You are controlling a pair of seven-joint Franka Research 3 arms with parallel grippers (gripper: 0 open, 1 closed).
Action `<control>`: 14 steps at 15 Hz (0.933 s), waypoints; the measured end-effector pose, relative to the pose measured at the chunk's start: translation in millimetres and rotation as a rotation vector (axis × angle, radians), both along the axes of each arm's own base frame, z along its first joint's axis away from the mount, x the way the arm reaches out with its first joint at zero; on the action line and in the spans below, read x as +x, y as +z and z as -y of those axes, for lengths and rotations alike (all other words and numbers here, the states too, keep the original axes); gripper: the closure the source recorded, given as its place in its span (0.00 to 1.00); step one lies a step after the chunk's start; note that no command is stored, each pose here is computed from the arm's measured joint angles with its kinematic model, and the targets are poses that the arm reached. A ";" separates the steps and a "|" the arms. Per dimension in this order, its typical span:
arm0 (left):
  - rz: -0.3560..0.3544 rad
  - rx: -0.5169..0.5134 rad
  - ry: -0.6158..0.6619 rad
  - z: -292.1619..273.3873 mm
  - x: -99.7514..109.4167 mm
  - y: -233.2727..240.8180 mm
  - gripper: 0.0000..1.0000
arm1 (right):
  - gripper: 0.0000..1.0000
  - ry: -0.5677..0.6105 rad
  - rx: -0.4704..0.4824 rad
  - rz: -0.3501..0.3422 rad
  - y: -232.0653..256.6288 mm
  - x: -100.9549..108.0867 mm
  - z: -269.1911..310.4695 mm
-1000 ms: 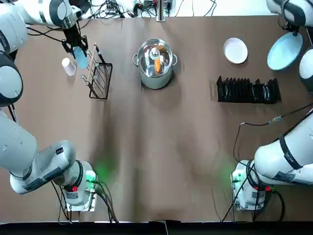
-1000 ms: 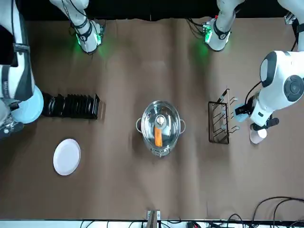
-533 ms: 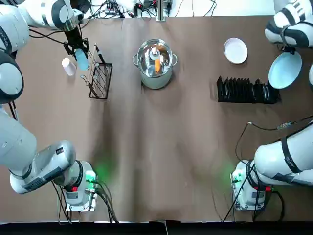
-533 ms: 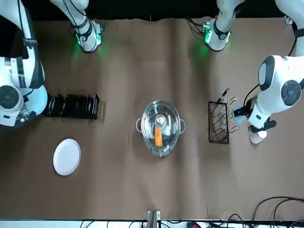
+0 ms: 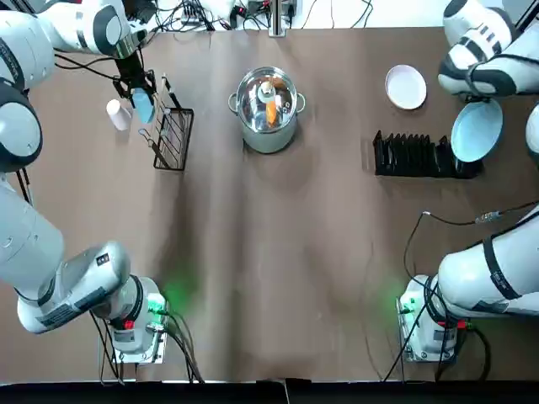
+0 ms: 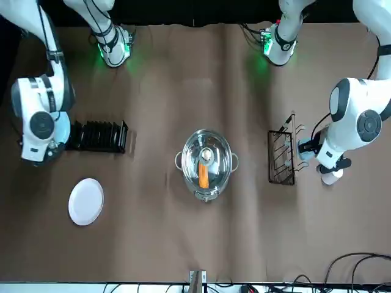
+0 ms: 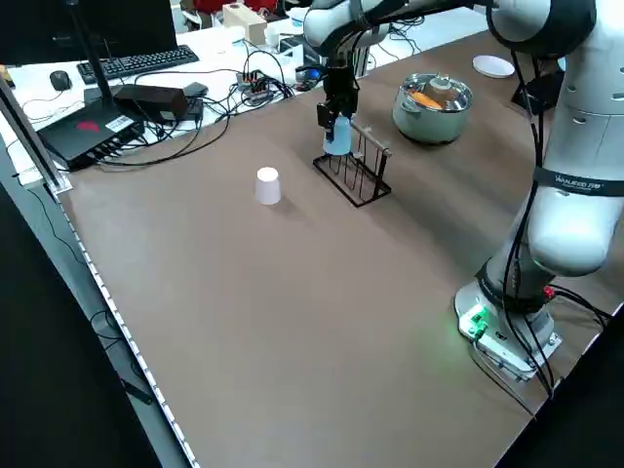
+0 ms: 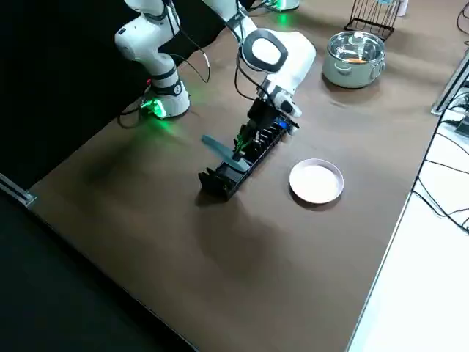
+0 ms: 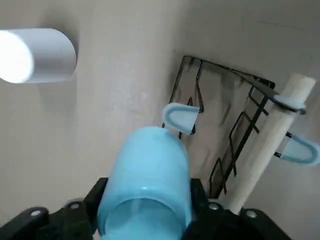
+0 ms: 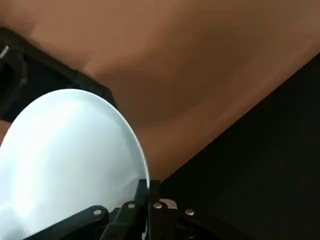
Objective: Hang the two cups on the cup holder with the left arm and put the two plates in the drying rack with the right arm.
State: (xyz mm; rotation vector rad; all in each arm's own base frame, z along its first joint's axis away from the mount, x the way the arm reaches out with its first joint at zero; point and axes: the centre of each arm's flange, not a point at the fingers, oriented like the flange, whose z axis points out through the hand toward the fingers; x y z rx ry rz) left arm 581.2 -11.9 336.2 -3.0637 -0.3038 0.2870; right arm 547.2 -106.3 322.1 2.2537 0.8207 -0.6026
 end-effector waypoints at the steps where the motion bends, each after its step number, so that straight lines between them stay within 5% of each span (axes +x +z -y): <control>1: 0.001 0.000 0.000 0.0 0.3 -0.4 0.22 | 0.97 -0.004 -0.010 0.002 -7.0 -2.8 -4.6; 4: 0.008 0.000 0.000 -0.1 1.3 0.7 0.00 | 0.97 -0.015 -0.029 0.002 -21.3 -6.0 -6.2; 10: 0.075 0.001 0.019 -11.0 18.2 28.0 0.00 | 0.97 -0.025 -0.041 0.016 -42.0 -4.5 -13.2; 14: 0.134 -0.002 -0.049 -77.6 34.3 49.5 0.00 | 0.97 -0.033 -0.051 0.042 -55.2 -1.6 -29.8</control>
